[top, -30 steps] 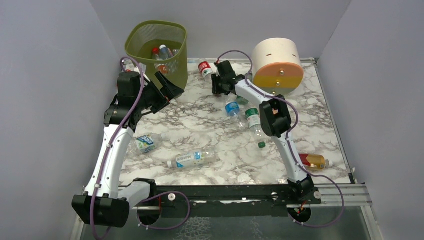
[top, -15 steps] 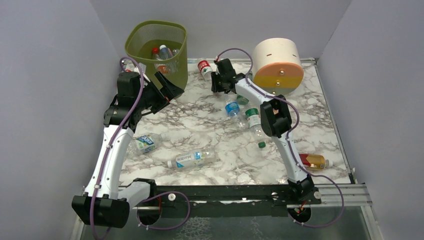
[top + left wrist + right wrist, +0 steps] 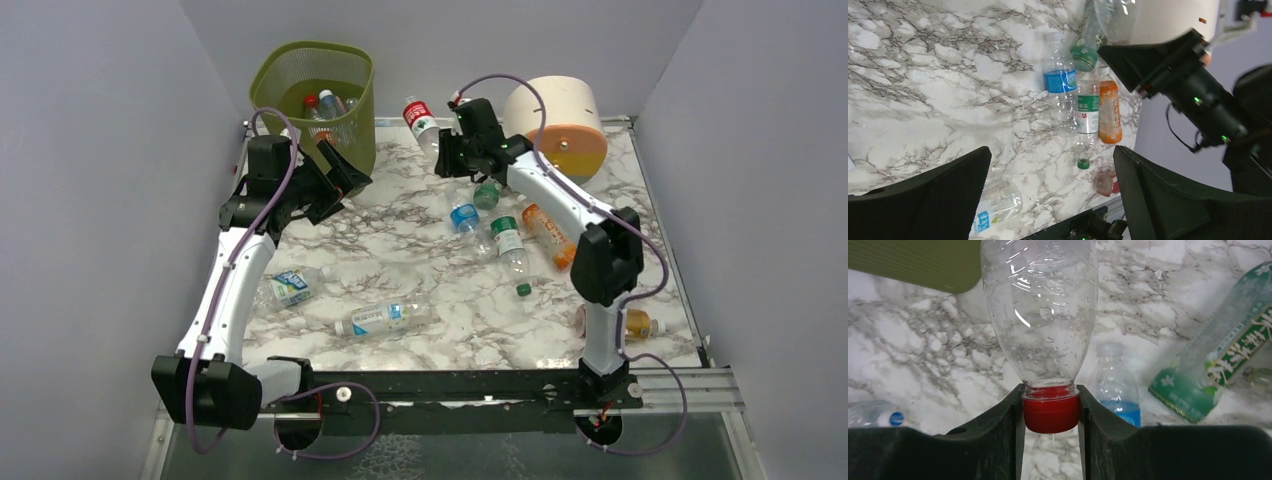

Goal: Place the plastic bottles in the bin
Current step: Pick up the plastic bottle at the center of the board.

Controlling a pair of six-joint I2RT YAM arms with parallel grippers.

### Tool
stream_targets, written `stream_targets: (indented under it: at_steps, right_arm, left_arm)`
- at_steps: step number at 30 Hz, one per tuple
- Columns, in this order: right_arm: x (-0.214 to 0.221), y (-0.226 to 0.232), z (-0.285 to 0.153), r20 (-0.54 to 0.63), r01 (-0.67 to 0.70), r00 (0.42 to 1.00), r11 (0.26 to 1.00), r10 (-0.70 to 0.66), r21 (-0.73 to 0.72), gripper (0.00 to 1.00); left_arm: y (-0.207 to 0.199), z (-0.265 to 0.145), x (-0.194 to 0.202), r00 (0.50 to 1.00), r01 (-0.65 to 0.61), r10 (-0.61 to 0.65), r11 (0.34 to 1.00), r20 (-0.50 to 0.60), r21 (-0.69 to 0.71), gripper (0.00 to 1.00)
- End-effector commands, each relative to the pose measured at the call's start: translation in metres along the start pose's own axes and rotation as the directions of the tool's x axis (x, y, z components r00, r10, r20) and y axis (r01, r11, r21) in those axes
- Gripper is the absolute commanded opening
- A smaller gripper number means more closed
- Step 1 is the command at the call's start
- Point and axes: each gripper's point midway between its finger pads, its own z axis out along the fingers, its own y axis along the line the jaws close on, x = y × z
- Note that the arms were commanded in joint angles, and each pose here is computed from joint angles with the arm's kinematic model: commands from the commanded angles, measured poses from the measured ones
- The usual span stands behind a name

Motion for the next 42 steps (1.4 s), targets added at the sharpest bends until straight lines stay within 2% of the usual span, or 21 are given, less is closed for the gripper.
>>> stream_targets:
  at_steps: [1,9,16,21,32,42]
  right_arm:
    - [-0.002,0.014,-0.059,-0.012,-0.029,1.000,0.999,0.028,-0.045,0.13]
    - [-0.003,0.036,-0.138,-0.026,-0.041,0.999,0.988,0.037,-0.146,0.13]
    - [0.008,0.051,-0.179,-0.044,-0.067,0.997,0.969,0.058,-0.237,0.13]
    - [0.015,0.056,-0.194,-0.055,-0.069,0.997,0.959,0.056,-0.274,0.13]
    - [0.018,0.073,-0.205,-0.069,-0.075,0.996,0.930,0.053,-0.360,0.11]
    - [0.010,0.095,-0.217,-0.046,-0.041,0.999,0.893,0.023,-0.448,0.09]
  left_arm:
    - [-0.027,0.003,-0.013,1.000,0.009,-0.008,0.997,-0.008,0.075,0.99]
    - [-0.065,0.015,-0.013,0.995,0.098,-0.097,0.969,-0.015,0.227,0.99]
    - [-0.100,0.029,-0.007,0.988,0.156,-0.150,0.928,-0.043,0.339,0.99]
    - [-0.121,0.032,-0.009,0.989,0.143,-0.142,0.913,-0.031,0.383,0.99]
    - [-0.140,0.035,0.005,0.986,0.163,-0.163,0.879,-0.039,0.448,0.99]
    - [-0.146,0.041,0.008,0.990,0.137,-0.138,0.888,-0.029,0.439,0.99]
